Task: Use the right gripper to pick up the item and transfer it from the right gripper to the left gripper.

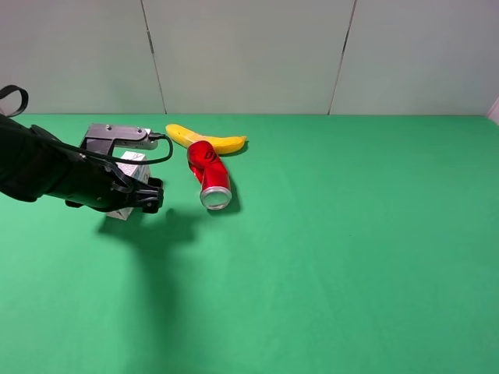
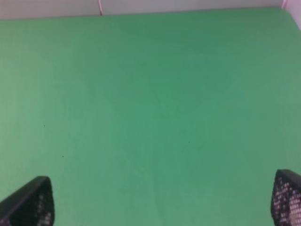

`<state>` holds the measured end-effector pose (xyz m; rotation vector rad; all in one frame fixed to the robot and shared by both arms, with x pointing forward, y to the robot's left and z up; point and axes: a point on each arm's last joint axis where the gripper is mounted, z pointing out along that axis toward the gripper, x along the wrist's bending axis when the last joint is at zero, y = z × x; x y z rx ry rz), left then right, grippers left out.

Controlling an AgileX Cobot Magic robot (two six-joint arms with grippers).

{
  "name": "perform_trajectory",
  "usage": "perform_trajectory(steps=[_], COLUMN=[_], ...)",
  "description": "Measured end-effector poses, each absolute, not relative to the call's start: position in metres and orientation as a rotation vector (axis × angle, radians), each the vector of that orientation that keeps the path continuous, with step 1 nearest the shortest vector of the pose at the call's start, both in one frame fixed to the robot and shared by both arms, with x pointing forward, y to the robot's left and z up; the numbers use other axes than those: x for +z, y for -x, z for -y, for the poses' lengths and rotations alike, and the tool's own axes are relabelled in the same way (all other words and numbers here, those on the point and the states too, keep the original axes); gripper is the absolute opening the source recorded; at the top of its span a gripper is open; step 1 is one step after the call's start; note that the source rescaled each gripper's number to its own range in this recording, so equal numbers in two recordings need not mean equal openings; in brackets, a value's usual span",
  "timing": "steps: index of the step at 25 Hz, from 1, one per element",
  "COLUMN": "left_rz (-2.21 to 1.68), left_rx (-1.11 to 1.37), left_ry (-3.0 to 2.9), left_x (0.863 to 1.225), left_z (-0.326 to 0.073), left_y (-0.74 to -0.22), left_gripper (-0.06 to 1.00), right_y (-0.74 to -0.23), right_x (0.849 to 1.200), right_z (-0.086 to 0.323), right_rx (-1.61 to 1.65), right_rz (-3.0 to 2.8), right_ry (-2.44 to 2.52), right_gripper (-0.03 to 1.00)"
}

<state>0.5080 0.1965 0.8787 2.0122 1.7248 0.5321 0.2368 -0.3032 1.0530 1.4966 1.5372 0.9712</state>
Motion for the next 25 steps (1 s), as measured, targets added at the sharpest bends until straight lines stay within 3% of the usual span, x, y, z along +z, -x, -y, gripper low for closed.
perform_trajectory(steps=[12,25], left_rz=[-1.393,-1.408], left_rx=[0.469,0.440], left_ry=[-1.967,-2.005], left_x=[0.970,1.056], left_z=[-0.191,-0.232], left_y=[-0.486,-0.389], left_gripper=[1.00,1.00], right_y=[-0.237,-0.237], right_x=[1.053,1.053], right_z=[0.303,0.303], right_rx=[0.972,0.973], right_rz=[-1.538,-1.537], right_ry=[-1.498,-1.499], right_gripper=[1.00,1.00])
